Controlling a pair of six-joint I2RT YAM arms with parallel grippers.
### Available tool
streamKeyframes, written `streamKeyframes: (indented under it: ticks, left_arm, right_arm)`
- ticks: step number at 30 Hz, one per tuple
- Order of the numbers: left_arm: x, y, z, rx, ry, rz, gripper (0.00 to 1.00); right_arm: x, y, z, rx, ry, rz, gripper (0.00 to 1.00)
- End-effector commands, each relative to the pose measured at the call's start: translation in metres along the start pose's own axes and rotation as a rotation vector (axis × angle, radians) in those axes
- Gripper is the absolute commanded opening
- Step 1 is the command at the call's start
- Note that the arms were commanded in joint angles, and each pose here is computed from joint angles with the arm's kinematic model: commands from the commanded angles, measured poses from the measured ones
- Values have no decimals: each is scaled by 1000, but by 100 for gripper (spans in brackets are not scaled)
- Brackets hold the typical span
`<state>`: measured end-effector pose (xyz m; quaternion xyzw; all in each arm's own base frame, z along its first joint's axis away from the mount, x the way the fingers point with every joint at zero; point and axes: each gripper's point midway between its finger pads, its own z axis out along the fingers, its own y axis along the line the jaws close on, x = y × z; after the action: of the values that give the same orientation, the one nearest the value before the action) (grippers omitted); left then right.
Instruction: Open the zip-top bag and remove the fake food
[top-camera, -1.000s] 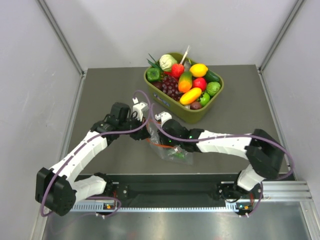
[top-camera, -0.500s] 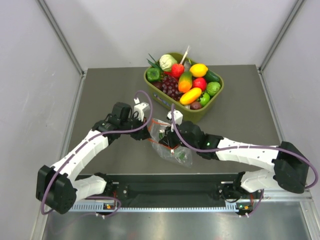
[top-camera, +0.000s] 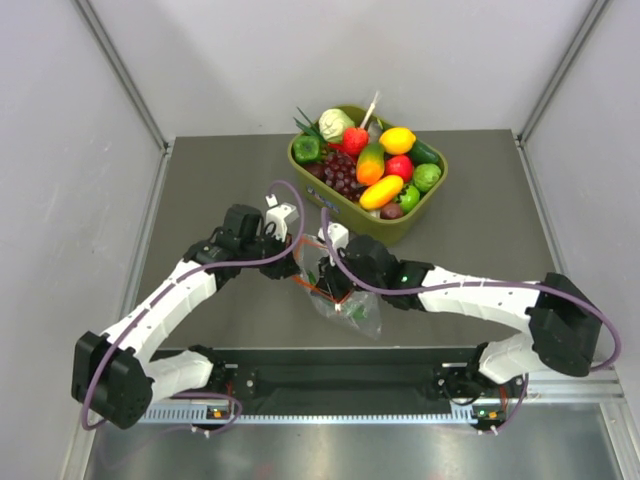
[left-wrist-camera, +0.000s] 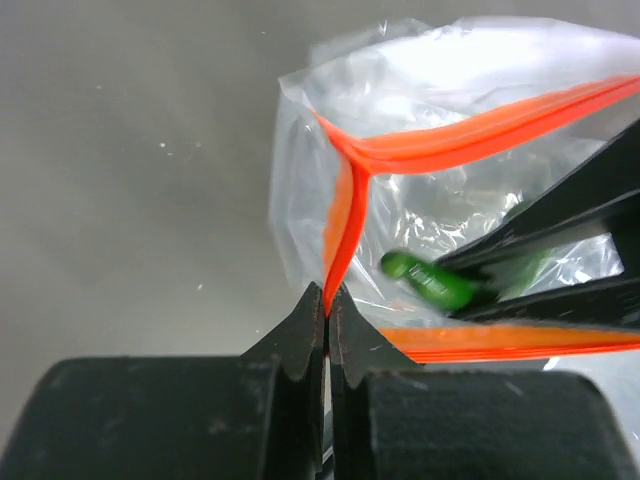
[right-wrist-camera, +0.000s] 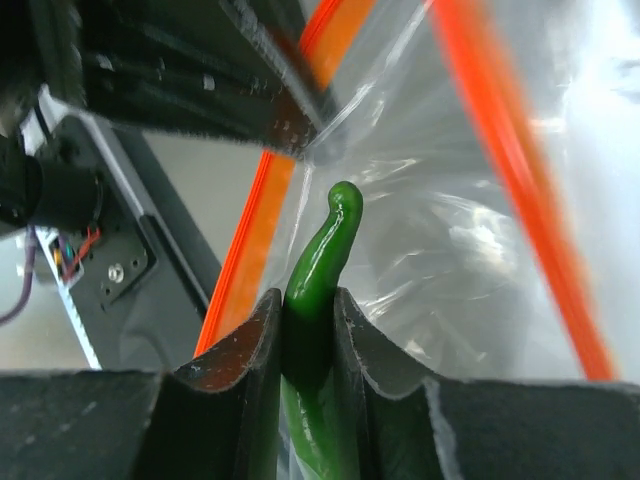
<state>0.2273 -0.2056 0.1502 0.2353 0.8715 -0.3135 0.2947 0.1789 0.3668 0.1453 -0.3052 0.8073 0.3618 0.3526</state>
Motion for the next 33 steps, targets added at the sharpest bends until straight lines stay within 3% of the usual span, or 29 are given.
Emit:
streamKeyframes:
  ticks: [1, 6, 18, 27, 33]
  left_arm:
    - [-21, 5, -9, -44, -80, 48, 0]
    - [-21, 8, -10, -59, -82, 48, 0]
    - [-16, 13, -4, -72, -49, 29, 0]
    - [-17, 7, -4, -34, -49, 35, 0]
    - [-16, 4, -3, -13, -47, 34, 0]
  right_arm:
    - [3, 22, 7, -114, 78, -30, 0]
    - [8, 21, 12, -116, 113, -46, 0]
    - [-48, 10, -34, 5, -181, -49, 0]
    - [-91, 32, -56, -112, -444, -15, 0]
    - [-106, 65, -42, -268, -434, -61, 0]
